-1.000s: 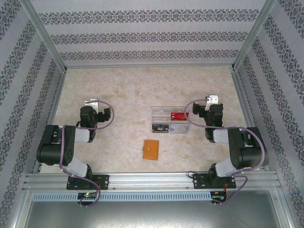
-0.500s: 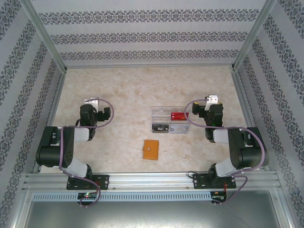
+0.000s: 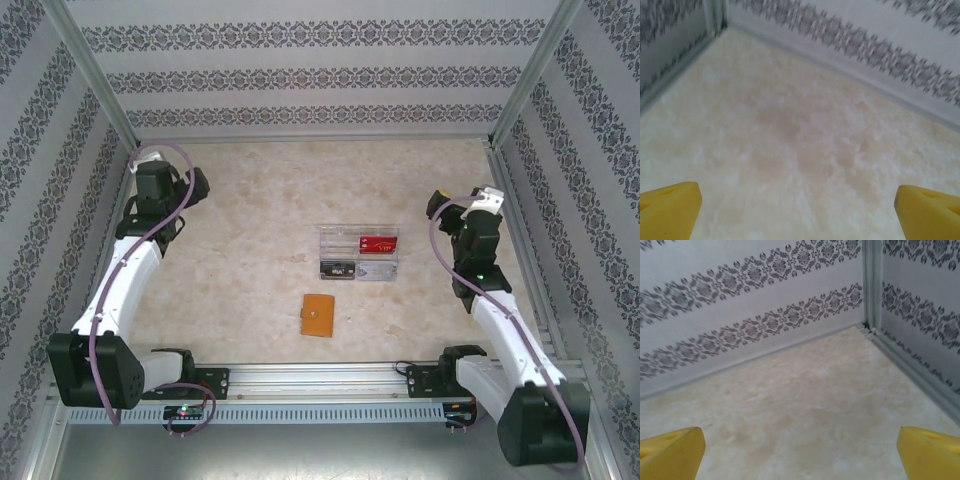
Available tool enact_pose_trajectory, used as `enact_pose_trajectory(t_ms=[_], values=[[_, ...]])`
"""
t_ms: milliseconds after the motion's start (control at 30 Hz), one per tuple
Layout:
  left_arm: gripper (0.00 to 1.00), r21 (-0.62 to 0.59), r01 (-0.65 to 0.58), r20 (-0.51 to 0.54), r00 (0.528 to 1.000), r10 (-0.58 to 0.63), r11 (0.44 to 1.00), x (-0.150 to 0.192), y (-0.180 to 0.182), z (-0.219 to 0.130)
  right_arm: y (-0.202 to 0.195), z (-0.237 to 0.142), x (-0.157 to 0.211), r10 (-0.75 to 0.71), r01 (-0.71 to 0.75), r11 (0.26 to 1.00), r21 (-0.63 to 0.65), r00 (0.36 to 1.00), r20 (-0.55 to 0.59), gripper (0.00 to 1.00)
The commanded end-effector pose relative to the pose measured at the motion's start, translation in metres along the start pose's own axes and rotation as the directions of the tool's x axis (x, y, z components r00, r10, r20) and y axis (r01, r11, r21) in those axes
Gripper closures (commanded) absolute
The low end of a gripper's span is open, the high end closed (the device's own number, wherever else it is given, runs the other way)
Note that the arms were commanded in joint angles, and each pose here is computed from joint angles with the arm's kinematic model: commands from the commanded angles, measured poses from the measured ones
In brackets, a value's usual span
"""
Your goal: Take the credit cards out of the card holder
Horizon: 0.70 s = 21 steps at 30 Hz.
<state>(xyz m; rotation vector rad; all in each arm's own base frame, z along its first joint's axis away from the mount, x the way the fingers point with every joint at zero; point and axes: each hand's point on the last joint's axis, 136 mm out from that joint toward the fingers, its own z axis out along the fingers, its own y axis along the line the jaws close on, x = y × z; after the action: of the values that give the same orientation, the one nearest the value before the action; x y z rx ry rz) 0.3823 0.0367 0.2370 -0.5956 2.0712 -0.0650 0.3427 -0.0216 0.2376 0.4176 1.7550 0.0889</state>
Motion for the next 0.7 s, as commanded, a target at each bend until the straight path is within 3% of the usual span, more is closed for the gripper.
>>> enact_pose_trajectory(t_ms=[0,167,300,500,667], values=[[0.02,-0.037,0.107,-0.206,0.972,-0.112,0.994,0.058,0.014,-0.011,0.001,-0.017,0.032,0.117,-0.118,0.993,0.003,0.973,-0.198,0.02],[0.16,0.032,0.131,-0.307,0.945,-0.115,0.991,0.091,-0.004,-0.031,0.037,-0.037,0.033,0.058,-0.095,0.992,-0.087,0.934,-0.353,0.02],[0.22,0.039,0.054,-0.363,0.931,-0.036,0.998,0.122,-0.021,-0.057,0.063,-0.05,0.051,-0.012,-0.065,0.987,-0.146,0.88,-0.475,0.02],[0.29,0.08,-0.035,-0.45,0.891,0.067,0.996,0.183,-0.058,-0.083,0.094,-0.077,0.072,-0.089,-0.053,0.963,-0.263,0.861,-0.5,0.02],[0.3,0.127,-0.168,-0.491,0.846,0.209,0.978,0.236,-0.094,-0.101,0.107,-0.097,0.094,-0.165,-0.015,0.946,-0.323,0.837,-0.522,0.02]])
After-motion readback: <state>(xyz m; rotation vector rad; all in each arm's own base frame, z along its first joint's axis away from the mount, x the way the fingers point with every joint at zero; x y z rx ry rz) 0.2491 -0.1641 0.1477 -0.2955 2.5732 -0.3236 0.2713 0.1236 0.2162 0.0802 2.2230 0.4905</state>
